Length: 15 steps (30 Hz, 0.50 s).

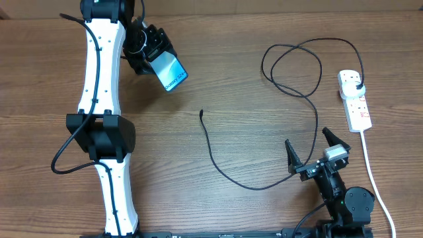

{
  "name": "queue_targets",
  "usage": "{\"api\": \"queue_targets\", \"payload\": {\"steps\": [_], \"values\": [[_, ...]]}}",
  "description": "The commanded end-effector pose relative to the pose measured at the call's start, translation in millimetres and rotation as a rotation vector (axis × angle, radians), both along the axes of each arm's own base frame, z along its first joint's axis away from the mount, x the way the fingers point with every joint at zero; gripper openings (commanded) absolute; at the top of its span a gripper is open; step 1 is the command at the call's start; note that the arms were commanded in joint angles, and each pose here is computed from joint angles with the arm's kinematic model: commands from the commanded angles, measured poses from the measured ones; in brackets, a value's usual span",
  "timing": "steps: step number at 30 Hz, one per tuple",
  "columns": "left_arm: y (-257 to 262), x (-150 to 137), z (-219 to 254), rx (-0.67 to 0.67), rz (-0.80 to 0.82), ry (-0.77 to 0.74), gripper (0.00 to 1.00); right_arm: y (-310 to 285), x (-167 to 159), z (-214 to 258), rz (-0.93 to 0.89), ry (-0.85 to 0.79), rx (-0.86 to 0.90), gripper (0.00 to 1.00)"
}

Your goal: Plug charger to phone and switch on socket

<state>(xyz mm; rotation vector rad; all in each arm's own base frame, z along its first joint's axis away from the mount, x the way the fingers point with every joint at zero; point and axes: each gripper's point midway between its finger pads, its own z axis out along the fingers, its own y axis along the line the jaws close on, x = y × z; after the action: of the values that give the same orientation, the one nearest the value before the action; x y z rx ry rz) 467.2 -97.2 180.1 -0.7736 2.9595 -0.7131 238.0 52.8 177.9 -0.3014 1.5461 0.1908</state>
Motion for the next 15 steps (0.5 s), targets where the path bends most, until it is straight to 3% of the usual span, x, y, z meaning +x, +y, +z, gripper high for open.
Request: {"api": "queue_targets", "payload": {"steps": [1,5,6,11,15], "values": [[-22.0,-1.6,21.2,-0.12,-0.018,-0.023,0.55,-0.4,0.4,-2.0,-0.005,-0.001,0.005,1.0],[-21.5,-2.5,20.8,-0.118,-0.017,-0.02,0.49,-0.4,0.4,-2.0,-0.005,-0.001,0.005,1.0],[-21.3,-4.3,20.4,-0.117,-0.017,-0.011,0.43,-0.4,0.4,-2.0,-0.005,-0.001,0.005,1.0],[-19.4,-6.0,19.0,-0.104,-0.014,-0.003,0.45,-0.4,0.4,-2.0,-0.005,-0.001,0.005,1.0],[-12.1,-9.8,14.3,-0.057,-0.01,0.015,0.54,-0.4,0.4,-2.0,-0.005,-0.001,0.005,1.0]]}}
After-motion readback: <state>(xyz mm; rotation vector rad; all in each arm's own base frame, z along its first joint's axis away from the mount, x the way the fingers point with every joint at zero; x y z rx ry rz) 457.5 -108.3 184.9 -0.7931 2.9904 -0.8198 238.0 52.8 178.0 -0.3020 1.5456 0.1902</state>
